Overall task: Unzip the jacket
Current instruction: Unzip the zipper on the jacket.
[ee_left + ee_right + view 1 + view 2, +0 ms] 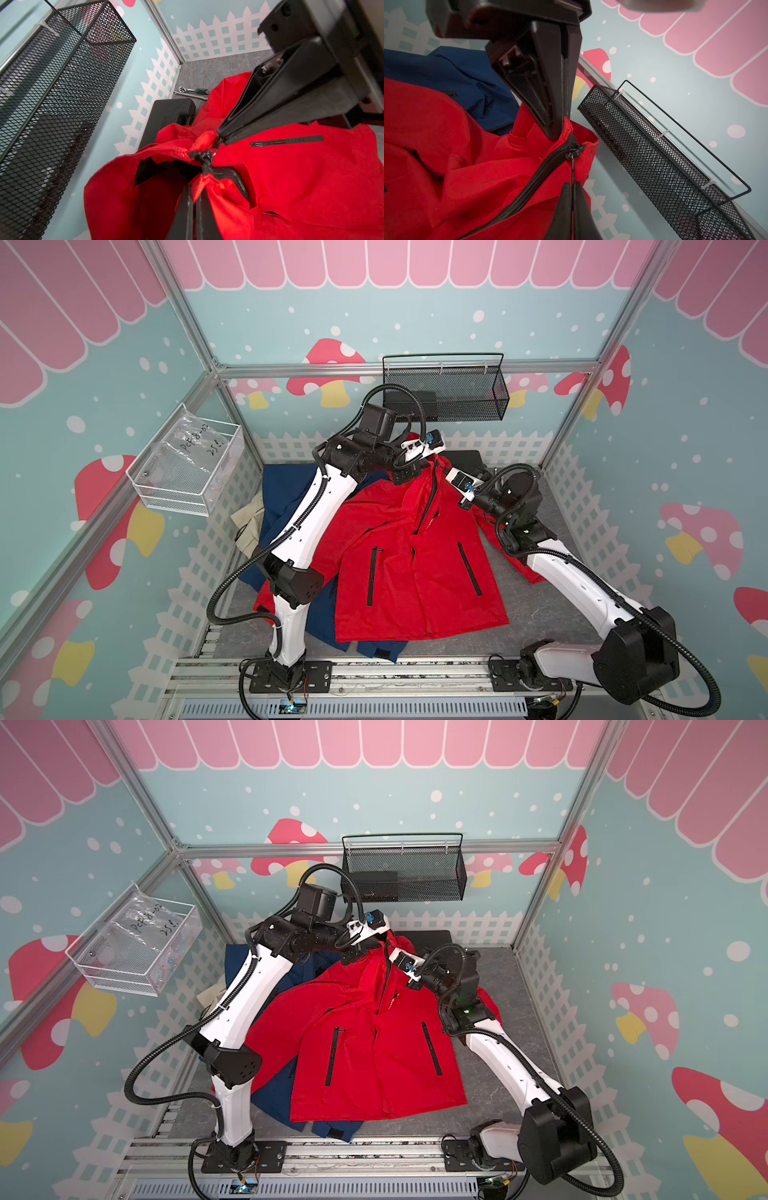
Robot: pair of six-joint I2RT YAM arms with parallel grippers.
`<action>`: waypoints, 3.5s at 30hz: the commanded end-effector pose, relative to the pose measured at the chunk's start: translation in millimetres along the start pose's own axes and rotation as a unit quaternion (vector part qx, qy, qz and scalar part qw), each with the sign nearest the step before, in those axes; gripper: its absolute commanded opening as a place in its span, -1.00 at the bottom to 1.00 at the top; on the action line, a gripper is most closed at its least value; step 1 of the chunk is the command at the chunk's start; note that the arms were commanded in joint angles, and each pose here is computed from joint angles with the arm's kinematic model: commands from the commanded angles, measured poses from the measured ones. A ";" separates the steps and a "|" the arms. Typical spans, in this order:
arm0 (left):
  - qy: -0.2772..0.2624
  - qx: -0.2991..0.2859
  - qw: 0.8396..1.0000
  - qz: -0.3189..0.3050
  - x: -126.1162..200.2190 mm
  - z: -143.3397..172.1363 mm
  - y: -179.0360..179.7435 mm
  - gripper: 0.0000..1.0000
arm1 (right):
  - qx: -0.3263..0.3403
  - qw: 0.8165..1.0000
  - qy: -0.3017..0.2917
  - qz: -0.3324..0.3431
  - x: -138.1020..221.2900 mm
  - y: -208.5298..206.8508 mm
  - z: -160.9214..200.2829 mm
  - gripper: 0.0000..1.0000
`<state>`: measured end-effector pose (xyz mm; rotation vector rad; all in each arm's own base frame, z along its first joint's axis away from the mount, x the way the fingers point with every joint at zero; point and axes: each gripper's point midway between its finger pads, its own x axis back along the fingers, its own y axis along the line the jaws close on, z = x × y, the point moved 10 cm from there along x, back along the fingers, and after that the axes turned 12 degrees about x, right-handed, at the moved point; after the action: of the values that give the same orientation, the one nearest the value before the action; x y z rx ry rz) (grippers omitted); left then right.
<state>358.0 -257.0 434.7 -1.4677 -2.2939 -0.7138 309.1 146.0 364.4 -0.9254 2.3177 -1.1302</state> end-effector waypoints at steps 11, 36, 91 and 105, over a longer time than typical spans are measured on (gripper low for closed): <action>-0.045 -0.035 0.998 -0.009 28.8 -23.8 -13.1 -1.00 | -0.012 0.998 -0.063 -0.014 -3.7 4.3 2.3 -0.72; -0.043 -0.025 0.999 -0.017 25.6 -25.7 -14.1 -1.00 | 0.020 0.997 -0.053 0.049 -2.3 -0.5 6.0 -1.00; -0.378 0.120 0.824 -0.403 113.8 6.6 214.6 -1.00 | 0.081 0.857 0.295 -0.414 109.3 191.4 -12.5 -1.00; -0.319 0.189 0.852 -0.369 87.7 91.6 221.1 -0.55 | -0.083 0.914 0.282 -0.280 113.1 129.4 -16.5 -0.40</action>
<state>552.4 -45.4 420.8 -0.5053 -3.1901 0.0677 150.2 129.6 233.7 -1.6795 2.5749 -1.9013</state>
